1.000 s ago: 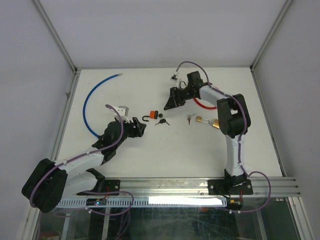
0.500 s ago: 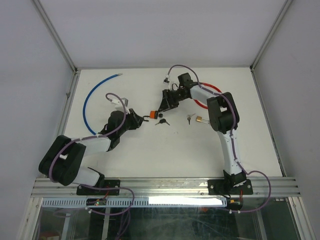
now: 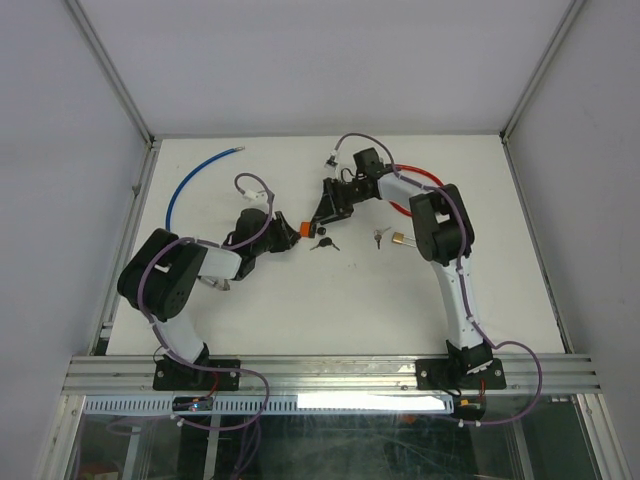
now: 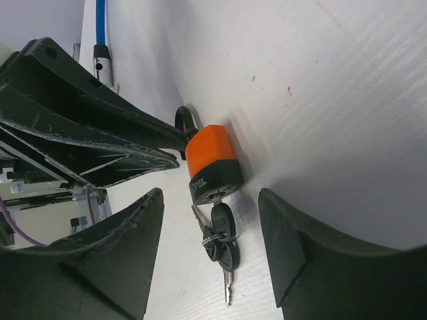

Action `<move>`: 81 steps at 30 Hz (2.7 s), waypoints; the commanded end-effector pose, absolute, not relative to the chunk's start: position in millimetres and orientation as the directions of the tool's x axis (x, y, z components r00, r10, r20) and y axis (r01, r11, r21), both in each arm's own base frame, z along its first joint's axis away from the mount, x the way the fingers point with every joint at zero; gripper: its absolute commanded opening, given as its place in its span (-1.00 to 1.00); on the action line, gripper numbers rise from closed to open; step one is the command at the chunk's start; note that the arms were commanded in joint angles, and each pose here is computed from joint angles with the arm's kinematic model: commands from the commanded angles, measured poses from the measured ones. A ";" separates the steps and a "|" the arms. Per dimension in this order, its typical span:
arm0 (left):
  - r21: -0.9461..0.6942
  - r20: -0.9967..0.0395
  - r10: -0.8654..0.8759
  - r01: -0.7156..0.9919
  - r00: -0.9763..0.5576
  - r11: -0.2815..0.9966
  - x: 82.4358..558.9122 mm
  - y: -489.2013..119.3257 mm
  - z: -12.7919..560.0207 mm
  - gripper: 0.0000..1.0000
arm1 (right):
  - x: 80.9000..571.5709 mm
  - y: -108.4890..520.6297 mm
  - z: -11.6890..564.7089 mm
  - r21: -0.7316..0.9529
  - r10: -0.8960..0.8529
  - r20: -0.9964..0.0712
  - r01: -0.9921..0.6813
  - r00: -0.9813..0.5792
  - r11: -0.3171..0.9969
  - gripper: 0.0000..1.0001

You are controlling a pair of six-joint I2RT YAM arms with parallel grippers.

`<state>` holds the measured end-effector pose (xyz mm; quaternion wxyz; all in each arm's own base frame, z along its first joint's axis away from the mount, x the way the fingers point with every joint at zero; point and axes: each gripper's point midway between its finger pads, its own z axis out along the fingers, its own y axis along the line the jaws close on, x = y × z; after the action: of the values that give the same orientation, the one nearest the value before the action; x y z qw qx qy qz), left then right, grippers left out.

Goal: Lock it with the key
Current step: Pick up the lock from the center of the board.

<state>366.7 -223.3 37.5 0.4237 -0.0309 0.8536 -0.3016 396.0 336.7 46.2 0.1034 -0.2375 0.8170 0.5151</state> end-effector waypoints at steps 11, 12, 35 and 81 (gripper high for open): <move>-0.548 -0.705 -0.326 0.192 -0.629 0.814 382.7 -217.4 33.7 -0.57 | 384.5 361.7 42.9 0.819 -0.290 -0.372 -0.459 -0.882 0.345 0.21; -0.548 -0.701 -0.324 0.189 -0.636 0.815 381.6 -216.6 30.7 -0.59 | 383.7 362.6 44.5 0.823 -0.288 -0.370 -0.455 -0.883 0.339 0.21; -0.577 -0.685 -0.328 0.210 -0.651 0.789 377.1 -214.4 28.3 -0.67 | 373.8 370.3 38.6 0.809 -0.319 -0.395 -0.491 -0.862 0.323 -0.30; -0.508 -0.823 -0.450 0.803 -0.346 0.312 208.7 -219.3 217.9 0.42 | 249.3 276.4 220.8 0.416 -0.297 -0.870 -0.909 -0.392 -0.016 -1.00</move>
<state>226.8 -218.1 194.8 0.5474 0.1387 0.6370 -0.5248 260.1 280.1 175.6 0.2185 -0.4197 0.7076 0.5247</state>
